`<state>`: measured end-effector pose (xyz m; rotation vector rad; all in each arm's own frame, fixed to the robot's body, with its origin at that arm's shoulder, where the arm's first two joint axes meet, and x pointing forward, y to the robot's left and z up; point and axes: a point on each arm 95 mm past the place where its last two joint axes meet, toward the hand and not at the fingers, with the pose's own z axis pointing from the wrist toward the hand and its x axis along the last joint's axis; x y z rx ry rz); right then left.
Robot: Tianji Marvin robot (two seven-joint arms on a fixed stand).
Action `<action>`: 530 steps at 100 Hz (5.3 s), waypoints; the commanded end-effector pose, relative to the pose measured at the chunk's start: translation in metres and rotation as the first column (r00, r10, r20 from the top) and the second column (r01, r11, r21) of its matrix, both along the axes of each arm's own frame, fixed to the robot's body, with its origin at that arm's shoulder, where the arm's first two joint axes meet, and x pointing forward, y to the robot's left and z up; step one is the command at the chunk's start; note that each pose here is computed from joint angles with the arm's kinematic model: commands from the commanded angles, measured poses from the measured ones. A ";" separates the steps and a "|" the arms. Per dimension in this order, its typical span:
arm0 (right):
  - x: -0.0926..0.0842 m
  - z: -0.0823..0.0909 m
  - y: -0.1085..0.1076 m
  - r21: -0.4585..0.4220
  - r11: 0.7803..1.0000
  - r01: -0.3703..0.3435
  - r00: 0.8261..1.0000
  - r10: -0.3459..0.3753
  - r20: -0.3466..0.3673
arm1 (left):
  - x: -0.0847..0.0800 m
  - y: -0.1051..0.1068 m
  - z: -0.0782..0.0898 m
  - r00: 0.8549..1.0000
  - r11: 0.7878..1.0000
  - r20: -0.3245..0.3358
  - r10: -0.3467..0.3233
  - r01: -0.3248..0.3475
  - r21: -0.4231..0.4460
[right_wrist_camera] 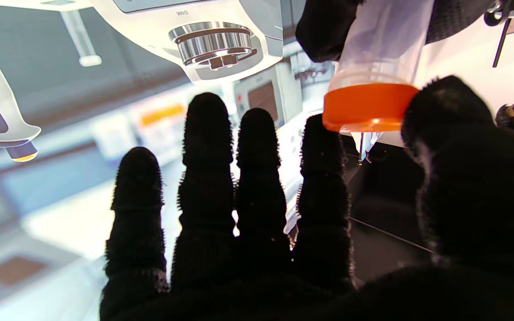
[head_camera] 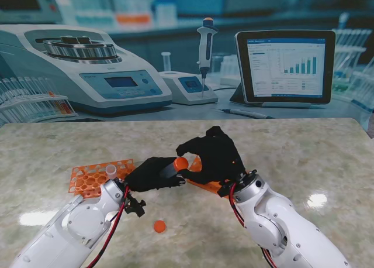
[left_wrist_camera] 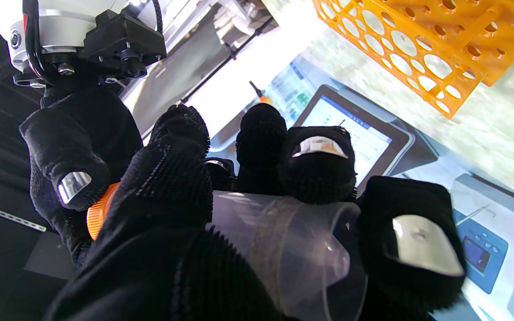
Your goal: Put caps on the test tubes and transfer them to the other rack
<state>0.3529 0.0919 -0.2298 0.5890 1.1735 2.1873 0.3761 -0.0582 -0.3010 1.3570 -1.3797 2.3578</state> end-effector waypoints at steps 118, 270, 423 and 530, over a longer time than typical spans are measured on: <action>-0.003 -0.007 -0.002 0.028 0.999 -0.019 0.999 0.020 -0.030 | -0.002 -0.002 0.002 1.000 1.000 0.005 -0.003 0.003 -0.003; -0.023 -0.014 -0.005 0.054 0.998 -0.035 0.999 0.035 -0.001 | -0.003 -0.001 0.003 1.000 1.000 0.019 0.008 -0.007 -0.019; 0.000 0.010 -0.016 -0.012 0.998 -0.059 0.988 0.057 -0.147 | -0.005 -0.002 0.003 1.000 1.000 0.021 -0.006 0.006 -0.012; 0.005 0.003 -0.007 -0.024 0.998 -0.062 0.987 0.057 -0.151 | -0.005 -0.003 0.003 1.000 1.000 0.020 -0.007 0.007 -0.011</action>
